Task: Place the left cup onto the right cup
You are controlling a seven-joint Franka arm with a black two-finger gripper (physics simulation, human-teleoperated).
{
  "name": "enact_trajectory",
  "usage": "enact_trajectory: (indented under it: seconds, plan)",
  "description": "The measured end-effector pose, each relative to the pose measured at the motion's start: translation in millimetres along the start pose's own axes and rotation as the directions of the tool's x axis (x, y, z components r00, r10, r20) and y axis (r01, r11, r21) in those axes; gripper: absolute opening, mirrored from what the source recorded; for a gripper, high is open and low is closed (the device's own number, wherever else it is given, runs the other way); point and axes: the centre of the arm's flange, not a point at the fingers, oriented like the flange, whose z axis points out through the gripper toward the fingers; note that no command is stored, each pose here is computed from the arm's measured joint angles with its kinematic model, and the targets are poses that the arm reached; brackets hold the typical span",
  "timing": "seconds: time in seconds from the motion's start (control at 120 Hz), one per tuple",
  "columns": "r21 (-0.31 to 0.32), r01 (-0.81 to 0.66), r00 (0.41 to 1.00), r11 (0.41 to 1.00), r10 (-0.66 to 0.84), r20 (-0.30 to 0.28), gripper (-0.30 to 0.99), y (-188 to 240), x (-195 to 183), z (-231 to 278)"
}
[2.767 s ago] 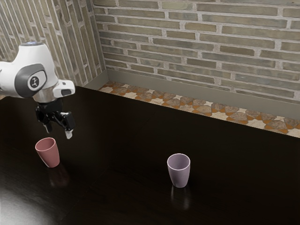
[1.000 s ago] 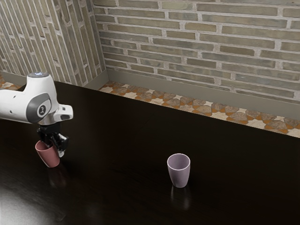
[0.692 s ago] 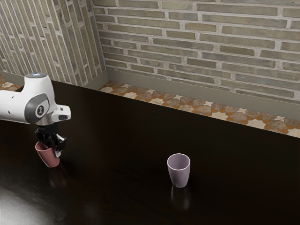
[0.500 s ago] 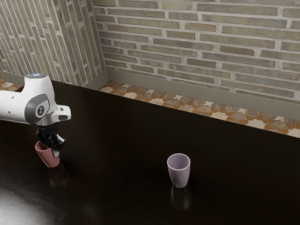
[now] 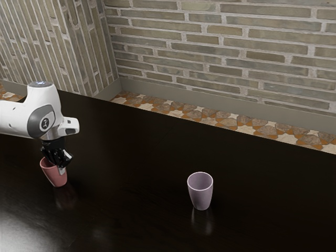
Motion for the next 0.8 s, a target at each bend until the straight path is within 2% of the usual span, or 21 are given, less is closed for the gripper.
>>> enact_trajectory:
  seconds: [0.45, 0.608, 0.8]
  plan:
    - [-0.002, -0.005, 0.995, 1.0, 0.005, -0.102, -0.09, 4, -11, -71]
    - [0.008, -0.105, 0.985, 0.994, 0.105, -0.134, -0.09, 56, -9, -104]
    - [-0.021, -0.168, 0.979, 0.986, 0.164, -0.121, -0.09, 100, -10, -119]
